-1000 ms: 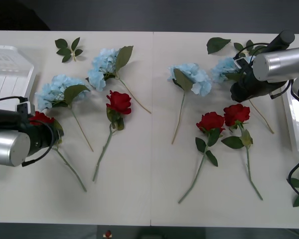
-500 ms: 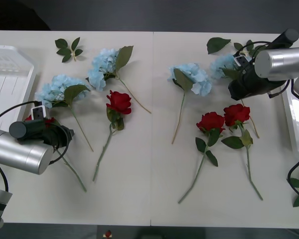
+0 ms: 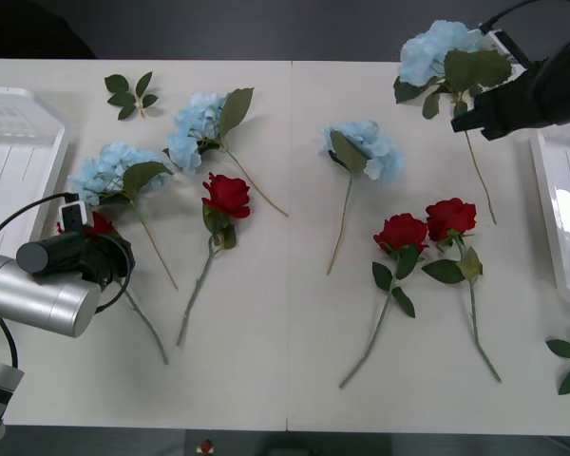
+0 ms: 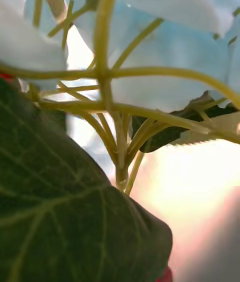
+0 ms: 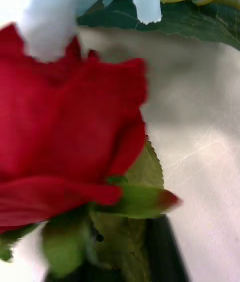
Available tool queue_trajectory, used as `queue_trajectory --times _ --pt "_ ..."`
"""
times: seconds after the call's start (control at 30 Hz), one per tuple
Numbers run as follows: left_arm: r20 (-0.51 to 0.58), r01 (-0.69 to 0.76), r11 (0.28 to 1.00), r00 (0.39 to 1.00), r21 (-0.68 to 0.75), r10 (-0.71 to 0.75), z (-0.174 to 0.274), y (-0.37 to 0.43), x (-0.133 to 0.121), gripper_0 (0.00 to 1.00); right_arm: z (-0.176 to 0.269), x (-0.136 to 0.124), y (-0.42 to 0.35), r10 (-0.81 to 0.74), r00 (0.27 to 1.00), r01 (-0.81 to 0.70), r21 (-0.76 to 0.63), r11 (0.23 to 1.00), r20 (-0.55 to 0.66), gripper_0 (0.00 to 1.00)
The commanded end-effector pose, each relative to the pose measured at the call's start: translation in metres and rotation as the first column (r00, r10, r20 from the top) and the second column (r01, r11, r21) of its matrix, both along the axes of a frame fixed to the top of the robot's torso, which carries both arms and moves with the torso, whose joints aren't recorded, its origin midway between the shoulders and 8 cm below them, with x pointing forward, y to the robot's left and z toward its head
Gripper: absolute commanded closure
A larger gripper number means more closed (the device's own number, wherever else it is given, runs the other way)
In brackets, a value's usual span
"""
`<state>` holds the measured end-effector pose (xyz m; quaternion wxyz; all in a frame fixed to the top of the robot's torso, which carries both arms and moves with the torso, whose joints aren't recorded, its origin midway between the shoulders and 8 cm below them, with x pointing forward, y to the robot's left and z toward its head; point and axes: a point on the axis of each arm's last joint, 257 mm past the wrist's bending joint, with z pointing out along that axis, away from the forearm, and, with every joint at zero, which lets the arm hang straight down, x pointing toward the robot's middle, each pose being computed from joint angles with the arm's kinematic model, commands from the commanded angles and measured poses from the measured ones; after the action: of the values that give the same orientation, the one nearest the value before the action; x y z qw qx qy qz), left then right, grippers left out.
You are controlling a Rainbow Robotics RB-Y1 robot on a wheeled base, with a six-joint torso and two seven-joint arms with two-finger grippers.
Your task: Put the red flowers into the right box and the blue flowers into the left box
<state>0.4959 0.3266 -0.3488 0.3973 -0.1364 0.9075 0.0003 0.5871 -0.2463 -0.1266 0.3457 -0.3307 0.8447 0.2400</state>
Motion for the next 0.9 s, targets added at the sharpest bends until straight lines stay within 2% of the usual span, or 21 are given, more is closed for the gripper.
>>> queue_trajectory --times 0.03,0.17,0.3,0.5,0.7,0.9 --pt "0.033 -0.007 1.0 0.999 0.013 0.006 0.016 0.008 0.01 1.0 0.068 -0.014 0.053 0.178 0.976 -0.191 0.098 0.977 0.128 1.0" --pt "0.077 0.04 0.998 0.996 0.044 -0.043 0.042 0.004 0.017 1.0 0.101 -0.038 0.103 0.298 0.934 -0.341 0.234 0.911 0.198 1.0" --pt "0.095 0.083 0.995 0.991 0.063 -0.089 0.076 0.002 0.018 1.0 0.117 -0.057 0.131 0.375 0.896 -0.434 0.29 0.853 0.237 1.0" --pt "0.129 0.122 0.986 0.982 0.117 -0.137 0.156 0.009 0.016 1.0 0.132 -0.086 0.171 0.465 0.841 -0.541 0.392 0.744 0.277 1.0" --pt "0.164 0.096 0.969 0.977 0.227 -0.135 0.224 0.056 0.02 1.0 0.133 -0.091 0.196 0.46 0.841 -0.539 0.5 0.678 0.283 1.0" --pt "0.18 0.042 0.94 0.978 0.338 -0.109 0.264 0.111 0.024 1.0 0.118 -0.084 0.196 0.446 0.86 -0.507 0.509 0.696 0.247 1.0"
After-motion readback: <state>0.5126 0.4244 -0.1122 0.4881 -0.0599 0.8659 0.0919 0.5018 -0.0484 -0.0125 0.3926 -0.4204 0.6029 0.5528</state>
